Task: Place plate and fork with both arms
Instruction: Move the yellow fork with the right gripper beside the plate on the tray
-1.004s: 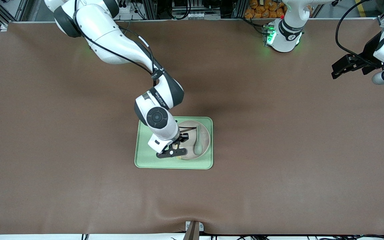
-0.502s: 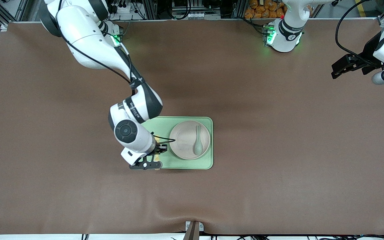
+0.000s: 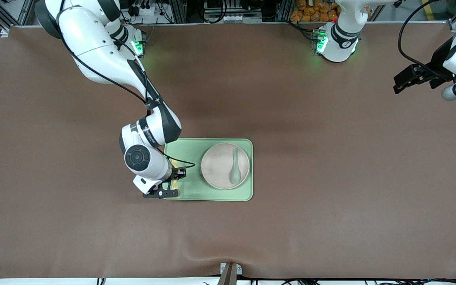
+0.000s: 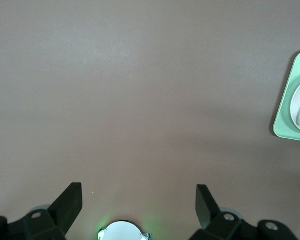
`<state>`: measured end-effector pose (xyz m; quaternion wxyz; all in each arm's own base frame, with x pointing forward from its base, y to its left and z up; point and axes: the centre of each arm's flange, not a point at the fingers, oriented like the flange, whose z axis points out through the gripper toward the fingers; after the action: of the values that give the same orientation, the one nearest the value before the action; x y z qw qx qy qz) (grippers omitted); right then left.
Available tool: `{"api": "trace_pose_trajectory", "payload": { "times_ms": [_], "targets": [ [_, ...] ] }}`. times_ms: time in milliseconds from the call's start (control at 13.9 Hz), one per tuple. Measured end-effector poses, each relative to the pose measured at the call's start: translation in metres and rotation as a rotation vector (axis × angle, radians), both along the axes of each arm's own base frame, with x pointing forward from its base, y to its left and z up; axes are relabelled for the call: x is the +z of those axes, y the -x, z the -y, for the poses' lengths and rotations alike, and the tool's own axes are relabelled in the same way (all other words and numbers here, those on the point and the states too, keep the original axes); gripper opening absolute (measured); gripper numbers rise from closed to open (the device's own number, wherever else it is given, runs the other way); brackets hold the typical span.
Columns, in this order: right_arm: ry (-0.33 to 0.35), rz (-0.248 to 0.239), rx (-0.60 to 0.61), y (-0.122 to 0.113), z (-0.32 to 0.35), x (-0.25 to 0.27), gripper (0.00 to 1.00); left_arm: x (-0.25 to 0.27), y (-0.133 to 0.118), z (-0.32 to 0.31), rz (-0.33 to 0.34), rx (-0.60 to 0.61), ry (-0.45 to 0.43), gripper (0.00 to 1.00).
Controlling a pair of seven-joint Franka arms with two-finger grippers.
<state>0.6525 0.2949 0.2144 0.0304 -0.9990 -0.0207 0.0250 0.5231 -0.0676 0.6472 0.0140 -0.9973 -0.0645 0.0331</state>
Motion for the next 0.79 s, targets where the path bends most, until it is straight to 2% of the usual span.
{"api": "trace_pose_trajectory", "payload": {
  "times_ms": [215,574,789],
  "targets": [
    [-0.004,-0.008,0.008,0.009,-0.005,-0.002,0.15,0.0,0.0,0.0,-0.001,0.0,0.0,1.0],
    [-0.028,0.024,-0.004,0.013,-0.005,-0.012,0.15,0.0,0.0,0.0,-0.001,0.0,0.0,1.0],
    [-0.021,0.002,-0.004,0.017,-0.004,-0.015,0.39,0.0,0.0,0.0,-0.001,0.001,0.0,1.0]
  ]
}}
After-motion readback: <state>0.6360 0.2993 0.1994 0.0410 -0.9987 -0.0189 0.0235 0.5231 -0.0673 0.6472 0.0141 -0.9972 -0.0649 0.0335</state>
